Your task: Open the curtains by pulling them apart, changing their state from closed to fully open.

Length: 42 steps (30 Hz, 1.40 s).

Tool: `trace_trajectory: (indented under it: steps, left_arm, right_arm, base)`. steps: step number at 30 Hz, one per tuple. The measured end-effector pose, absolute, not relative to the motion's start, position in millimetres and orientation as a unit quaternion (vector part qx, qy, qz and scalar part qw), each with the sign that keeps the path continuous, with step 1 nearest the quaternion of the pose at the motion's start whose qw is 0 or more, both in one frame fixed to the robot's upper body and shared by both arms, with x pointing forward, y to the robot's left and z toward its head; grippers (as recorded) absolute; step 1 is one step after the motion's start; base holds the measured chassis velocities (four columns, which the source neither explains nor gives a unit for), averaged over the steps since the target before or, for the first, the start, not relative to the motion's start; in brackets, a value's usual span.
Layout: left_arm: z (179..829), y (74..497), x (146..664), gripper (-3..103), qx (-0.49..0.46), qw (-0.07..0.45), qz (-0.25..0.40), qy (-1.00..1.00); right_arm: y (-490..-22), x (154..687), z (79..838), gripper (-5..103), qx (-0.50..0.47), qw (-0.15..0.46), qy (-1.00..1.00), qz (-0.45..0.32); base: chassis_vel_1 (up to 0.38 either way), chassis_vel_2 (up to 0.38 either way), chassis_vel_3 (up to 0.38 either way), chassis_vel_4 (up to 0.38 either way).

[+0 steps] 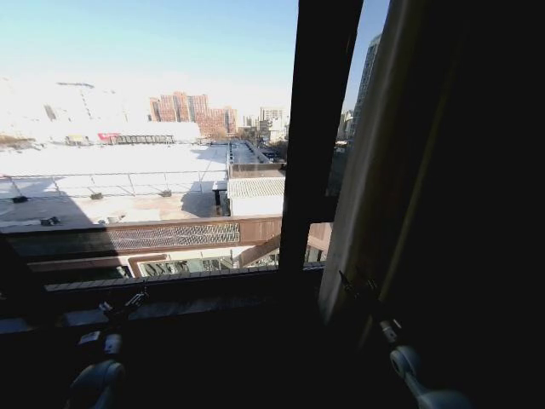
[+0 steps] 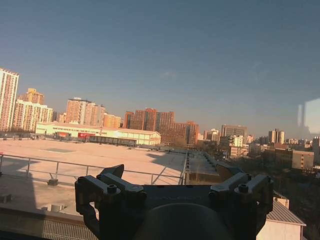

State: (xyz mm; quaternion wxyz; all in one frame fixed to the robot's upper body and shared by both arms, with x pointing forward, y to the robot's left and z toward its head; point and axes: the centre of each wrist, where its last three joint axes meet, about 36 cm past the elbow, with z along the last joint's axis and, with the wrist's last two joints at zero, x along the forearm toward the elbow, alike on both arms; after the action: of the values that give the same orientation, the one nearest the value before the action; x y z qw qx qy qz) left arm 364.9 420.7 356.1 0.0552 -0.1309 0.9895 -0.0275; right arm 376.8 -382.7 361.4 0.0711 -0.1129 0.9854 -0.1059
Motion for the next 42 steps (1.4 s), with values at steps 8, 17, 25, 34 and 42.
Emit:
trace_trajectory:
  steps: [8, 17, 25, 34, 42]
  left_arm:
    - [356, 421, 365, 100, -0.131, 0.055, -0.028, 0.989]
    - [356, 421, 365, 100, -0.131, 0.055, -0.028, 0.989]
    - [356, 421, 365, 100, -0.131, 0.055, -0.028, 0.989]
    - [356, 421, 365, 100, -0.131, 0.055, -0.028, 0.989]
    - [356, 421, 365, 100, -0.131, 0.055, -0.028, 0.989]
  right_arm:
    - [-373, 365, 358, 99, -0.114, 0.077, 0.985, -0.108]
    - [-368, 357, 360, 100, -0.117, 0.081, 0.984, -0.107]
    - [-368, 353, 363, 100, -0.122, 0.083, 0.983, -0.110]
    - [-370, 355, 362, 100, -0.123, 0.082, 0.983, -0.112]
    - [-367, 358, 357, 100, -0.125, 0.080, 0.983, -0.107]
  base:
    - [0.000, 0.000, 0.000, 0.000]
    - [0.054, 0.029, -0.057, -0.025]
    - [0.231, 0.139, -0.228, -0.156]
    - [0.328, 0.269, -0.329, -0.267]
    - [0.386, 0.324, -0.383, -0.334]
